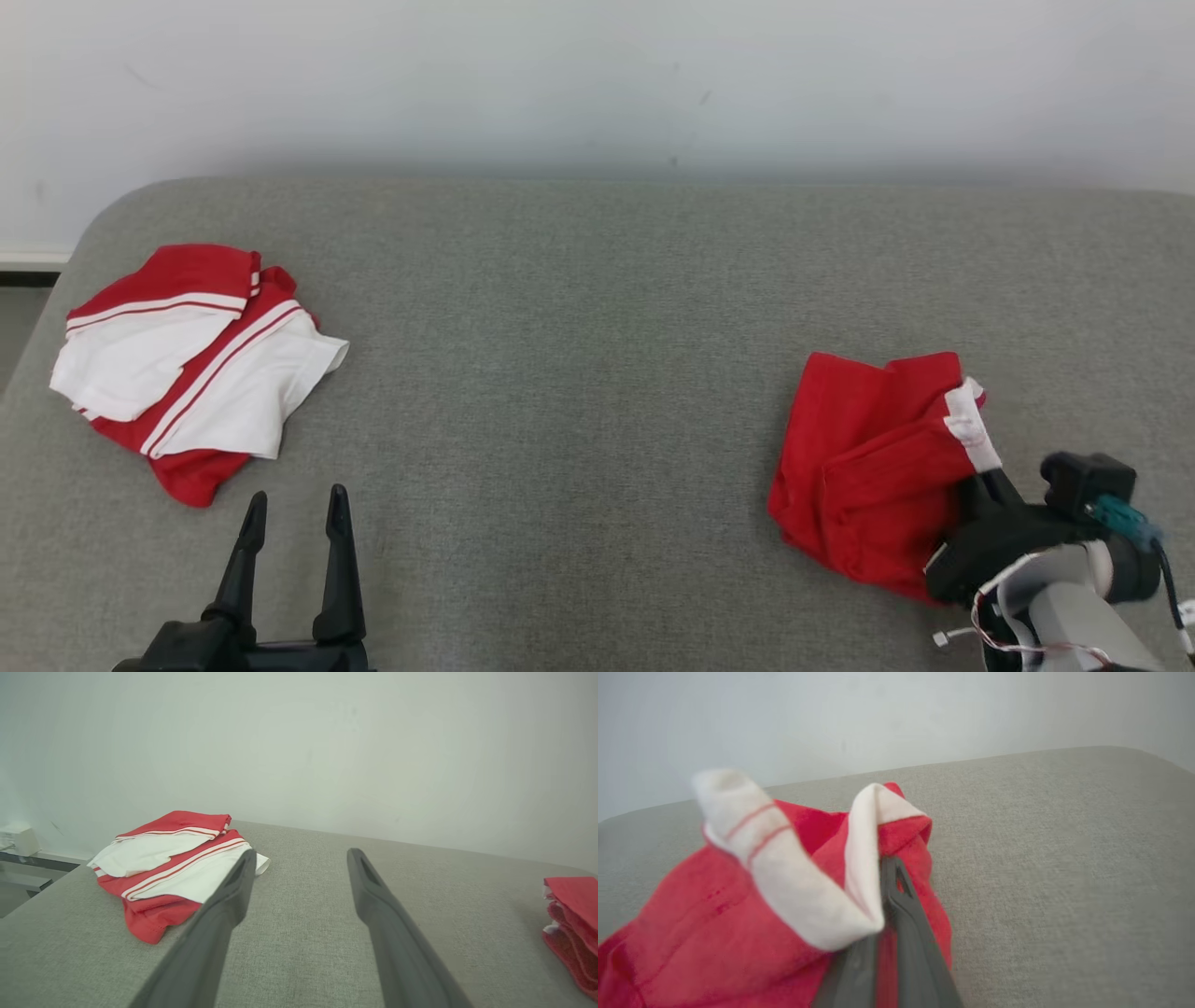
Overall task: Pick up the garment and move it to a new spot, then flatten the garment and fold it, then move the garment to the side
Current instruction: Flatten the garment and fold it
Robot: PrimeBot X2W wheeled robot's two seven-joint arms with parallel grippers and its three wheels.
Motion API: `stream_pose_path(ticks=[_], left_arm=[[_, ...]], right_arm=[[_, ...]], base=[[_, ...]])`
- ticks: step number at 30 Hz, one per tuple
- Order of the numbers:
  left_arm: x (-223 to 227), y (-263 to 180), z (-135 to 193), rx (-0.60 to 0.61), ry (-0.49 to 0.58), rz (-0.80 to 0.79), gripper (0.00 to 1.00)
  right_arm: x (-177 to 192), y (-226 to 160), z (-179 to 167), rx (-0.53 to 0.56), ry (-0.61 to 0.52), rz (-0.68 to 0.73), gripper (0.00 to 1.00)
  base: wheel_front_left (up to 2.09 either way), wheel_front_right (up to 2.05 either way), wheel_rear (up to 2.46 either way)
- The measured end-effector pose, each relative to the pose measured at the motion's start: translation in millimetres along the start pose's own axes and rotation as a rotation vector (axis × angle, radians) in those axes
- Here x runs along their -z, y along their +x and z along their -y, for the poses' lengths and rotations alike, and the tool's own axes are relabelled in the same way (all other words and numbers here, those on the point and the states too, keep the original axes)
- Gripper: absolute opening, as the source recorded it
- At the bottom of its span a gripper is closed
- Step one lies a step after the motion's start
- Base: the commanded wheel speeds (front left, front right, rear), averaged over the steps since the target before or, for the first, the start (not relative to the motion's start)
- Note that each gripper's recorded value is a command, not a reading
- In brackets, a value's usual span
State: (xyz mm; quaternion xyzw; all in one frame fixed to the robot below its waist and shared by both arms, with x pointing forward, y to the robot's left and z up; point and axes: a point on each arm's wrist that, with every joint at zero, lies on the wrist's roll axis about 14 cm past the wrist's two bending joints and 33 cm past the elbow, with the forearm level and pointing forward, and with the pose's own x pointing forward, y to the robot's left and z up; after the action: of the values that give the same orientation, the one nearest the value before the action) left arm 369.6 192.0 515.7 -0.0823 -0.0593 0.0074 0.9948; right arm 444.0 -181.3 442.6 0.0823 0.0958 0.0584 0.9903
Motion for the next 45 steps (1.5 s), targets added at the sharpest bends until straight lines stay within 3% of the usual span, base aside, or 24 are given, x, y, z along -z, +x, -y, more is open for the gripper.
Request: stream_pose_path(ticks=[13, 22, 27, 32, 45], left_arm=[[-2, -9, -21, -0.063, 0.014, -0.001, 1.0], [-1, -13, -26, -0.081, 0.008, -0.005, 1.0], [-2, -13, -26, -0.082, 0.005, -0.004, 1.0], [-3, -12, -24, -0.079, 0.005, 0.002, 1.0], [-5, -10, 1, 0.006, -0.004, 0.012, 1.0]], right_arm=[[8, 38, -58, -0.12, -0.03, -0.056, 0.0], [31, 35, -105, -0.242, -0.086, -0.116, 0.0], [37, 29, -105, -0.243, -0.074, -0.121, 0.0], [11, 27, -101, -0.238, -0.055, -0.029, 0.0], [-44, -19, -45, -0.117, -0.032, 0.179, 0.0]], base=[[0.0, 0.0, 0.0], [0.0, 0.0, 0.0], [0.0, 0.0, 0.0], [0.0, 0.0, 0.0], [0.0, 0.0, 0.0]])
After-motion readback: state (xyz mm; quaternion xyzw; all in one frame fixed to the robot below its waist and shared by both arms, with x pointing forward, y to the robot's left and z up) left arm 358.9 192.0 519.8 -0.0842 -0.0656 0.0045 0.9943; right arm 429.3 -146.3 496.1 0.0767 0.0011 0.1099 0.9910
